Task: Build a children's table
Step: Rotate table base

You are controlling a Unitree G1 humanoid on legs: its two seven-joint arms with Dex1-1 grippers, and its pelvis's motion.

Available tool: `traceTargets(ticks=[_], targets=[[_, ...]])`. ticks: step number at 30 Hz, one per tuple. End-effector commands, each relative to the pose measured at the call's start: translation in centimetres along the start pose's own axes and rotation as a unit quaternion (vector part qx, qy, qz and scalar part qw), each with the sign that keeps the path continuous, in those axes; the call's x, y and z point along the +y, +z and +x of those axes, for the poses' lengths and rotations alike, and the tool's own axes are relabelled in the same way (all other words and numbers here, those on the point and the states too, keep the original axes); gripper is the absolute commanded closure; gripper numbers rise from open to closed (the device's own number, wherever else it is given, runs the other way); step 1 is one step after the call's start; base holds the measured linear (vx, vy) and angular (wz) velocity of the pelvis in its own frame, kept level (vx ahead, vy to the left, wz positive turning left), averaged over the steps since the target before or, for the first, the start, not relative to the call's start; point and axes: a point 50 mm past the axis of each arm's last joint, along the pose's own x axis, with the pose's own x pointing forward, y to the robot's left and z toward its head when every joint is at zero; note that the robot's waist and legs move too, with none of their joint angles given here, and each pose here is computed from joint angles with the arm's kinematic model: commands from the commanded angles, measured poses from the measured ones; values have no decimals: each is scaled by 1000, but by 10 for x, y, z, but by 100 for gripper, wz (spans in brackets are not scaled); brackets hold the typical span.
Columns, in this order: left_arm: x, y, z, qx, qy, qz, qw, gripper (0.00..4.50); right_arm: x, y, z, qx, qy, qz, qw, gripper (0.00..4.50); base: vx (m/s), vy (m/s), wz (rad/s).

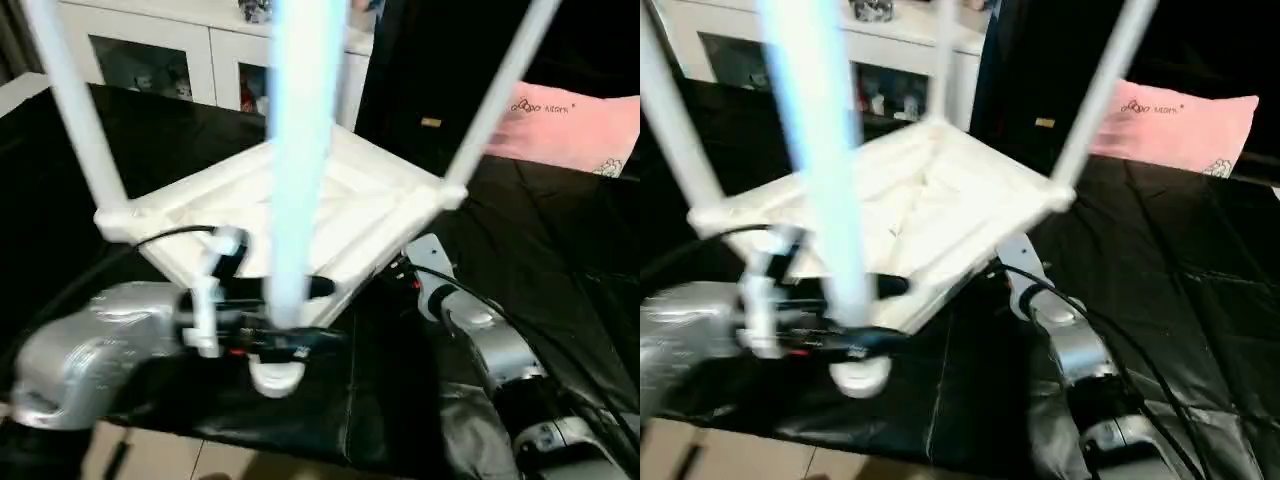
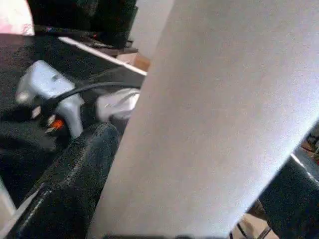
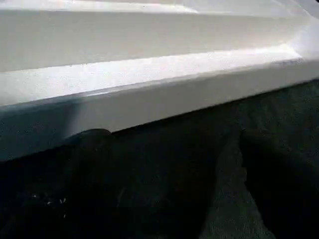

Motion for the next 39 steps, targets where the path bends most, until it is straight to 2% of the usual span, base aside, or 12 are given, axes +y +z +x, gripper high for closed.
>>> traceTargets(ticks=[1,6,13,14,22,25,29,30,33,34,37,39], targets=[[-4,4,18,0,-30,15,999,10,13,19,7,-36,27,-13,999,0,0,0,0],[4,8,42,-20,-30,28,999,10,24,26,15,-45,42,4,998,0,0,0,0],[15,10,58,-30,-5,46,998,10,33,29,22,-48,50,25,997,0,0,0,0],[26,15,65,-39,30,66,997,10,37,30,26,-46,47,34,997,0,0,0,0],[39,22,64,-56,66,83,993,10,32,28,28,-40,29,41,998,0,0,0,0],[42,28,57,-62,79,105,989,10,13,17,22,-30,7,46,998,0,0,0,0],[41,21,43,-14,67,128,989,10,-11,8,12,-25,-18,44,999,0,0,0,0],[41,20,42,-11,67,129,989,10,-12,7,11,-25,-20,44,999,0,0,0,0],[37,9,27,48,55,143,987,10,-32,2,0,-27,-34,38,998,0,0,0,0],[37,9,27,48,55,143,987,10,-32,2,0,-27,-34,38,998,0,0,0,0],[34,-1,14,91,51,141,984,10,-45,-1,-11,-28,-38,26,999,0,0,0,0],[30,-14,0,152,49,134,978,10,-58,-5,-26,-30,-29,9,999,0,0,0,0]])
